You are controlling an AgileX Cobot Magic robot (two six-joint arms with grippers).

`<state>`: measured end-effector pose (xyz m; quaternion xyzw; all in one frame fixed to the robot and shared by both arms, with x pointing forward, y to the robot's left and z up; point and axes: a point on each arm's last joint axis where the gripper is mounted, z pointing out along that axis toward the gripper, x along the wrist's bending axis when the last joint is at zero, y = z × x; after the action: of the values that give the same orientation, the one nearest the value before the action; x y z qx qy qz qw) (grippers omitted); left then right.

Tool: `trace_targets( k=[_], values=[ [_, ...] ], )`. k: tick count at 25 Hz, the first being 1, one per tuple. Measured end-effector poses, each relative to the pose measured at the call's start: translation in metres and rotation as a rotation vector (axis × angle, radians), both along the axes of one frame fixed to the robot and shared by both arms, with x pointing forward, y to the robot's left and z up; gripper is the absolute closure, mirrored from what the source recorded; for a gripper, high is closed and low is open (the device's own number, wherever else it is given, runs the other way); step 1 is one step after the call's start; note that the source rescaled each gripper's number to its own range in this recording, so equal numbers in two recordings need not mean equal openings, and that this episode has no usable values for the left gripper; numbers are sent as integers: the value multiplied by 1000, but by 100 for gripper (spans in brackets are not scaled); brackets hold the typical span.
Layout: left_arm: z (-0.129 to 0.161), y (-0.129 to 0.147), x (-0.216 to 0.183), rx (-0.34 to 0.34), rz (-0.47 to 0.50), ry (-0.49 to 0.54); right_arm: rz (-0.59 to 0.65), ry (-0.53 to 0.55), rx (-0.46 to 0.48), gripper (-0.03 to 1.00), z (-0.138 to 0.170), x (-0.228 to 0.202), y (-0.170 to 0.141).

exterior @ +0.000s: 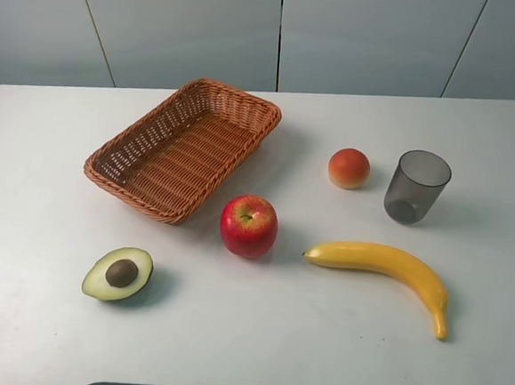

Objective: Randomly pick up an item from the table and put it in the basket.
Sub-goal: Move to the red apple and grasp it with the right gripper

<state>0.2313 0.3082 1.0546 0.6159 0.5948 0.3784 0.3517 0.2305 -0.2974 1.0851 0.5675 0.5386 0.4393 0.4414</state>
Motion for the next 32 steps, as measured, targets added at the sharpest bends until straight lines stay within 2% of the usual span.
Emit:
trace_targets(
  k=[8, 12, 15, 20, 28, 32],
  values=[
    [0, 0, 0, 0, 0, -1, -2, -154, -5, -3, 14, 2, 0],
    [0, 0, 0, 0, 0, -1, -15, -175, 89, -3, 16, 2, 0],
    [0, 0, 0, 0, 0, -1, -16, -204, 119, -3, 19, 3, 0],
    [0, 0, 0, 0, 0, 0, -2, -92, 152, -3, 19, 28, 1],
    [0, 0, 0, 0, 0, 0, 132, 176, 88, -3, 8, 86, 10],
    [0, 0, 0, 0, 0, 0, 197, 276, 94, -3, 4, 114, 15]
  ],
)
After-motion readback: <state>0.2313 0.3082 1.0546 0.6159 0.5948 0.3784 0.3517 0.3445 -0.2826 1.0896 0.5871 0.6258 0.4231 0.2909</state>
